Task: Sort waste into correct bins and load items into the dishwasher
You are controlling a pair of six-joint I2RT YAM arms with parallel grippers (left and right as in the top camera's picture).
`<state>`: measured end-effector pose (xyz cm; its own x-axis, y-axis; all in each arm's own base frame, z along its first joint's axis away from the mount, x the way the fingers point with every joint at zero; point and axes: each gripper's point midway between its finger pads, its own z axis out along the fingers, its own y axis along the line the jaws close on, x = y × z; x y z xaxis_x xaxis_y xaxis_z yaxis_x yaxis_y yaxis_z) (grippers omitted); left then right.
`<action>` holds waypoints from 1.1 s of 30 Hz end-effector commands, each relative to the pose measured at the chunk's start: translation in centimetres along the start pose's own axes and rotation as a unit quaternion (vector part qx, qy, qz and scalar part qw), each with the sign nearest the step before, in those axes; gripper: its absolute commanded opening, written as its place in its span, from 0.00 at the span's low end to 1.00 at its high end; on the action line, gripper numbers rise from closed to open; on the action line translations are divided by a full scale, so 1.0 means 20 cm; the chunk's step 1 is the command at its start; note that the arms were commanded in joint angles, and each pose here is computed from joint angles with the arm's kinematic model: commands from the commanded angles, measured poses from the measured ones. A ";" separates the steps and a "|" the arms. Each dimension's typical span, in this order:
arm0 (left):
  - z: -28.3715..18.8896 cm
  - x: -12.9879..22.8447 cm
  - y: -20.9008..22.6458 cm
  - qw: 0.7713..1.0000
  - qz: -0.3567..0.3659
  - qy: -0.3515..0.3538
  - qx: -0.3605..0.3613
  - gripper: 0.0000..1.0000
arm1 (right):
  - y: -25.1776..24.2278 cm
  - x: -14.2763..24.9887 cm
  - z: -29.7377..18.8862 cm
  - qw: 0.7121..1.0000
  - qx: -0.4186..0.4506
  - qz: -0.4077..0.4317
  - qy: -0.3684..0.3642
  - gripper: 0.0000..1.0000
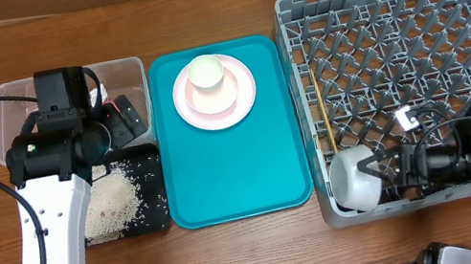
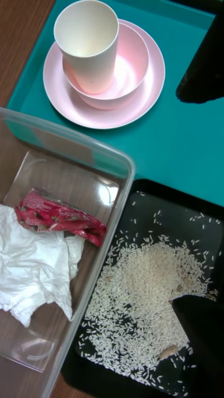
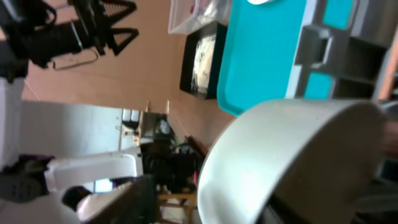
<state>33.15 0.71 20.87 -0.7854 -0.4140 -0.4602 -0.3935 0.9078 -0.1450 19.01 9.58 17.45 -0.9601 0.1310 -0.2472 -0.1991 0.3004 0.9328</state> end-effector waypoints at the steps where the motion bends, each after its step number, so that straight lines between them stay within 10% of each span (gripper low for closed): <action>1: -0.02 -0.03 0.00 1.000 -0.002 -0.008 0.002 1.00 | -0.02 -0.04 -0.05 1.000 0.011 0.007 -0.023 0.55; 11: -0.02 -0.03 0.00 1.000 -0.002 -0.008 0.002 1.00 | -0.03 -0.25 -0.26 0.993 0.056 0.033 -0.103 0.67; 19: -0.02 -0.03 0.00 1.000 -0.002 -0.008 0.002 1.00 | 0.05 -0.27 -0.32 0.991 0.091 0.055 -0.081 0.07; 33: -0.02 -0.03 0.00 1.000 -0.002 -0.008 0.002 1.00 | 0.26 -0.17 -0.26 0.968 0.248 0.010 -0.039 0.04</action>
<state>33.15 0.71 20.87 -0.7855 -0.4136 -0.4603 -0.3932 0.9080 -0.1449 21.24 5.83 24.93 -0.9249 0.1820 -0.3338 -0.1513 0.6293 0.7623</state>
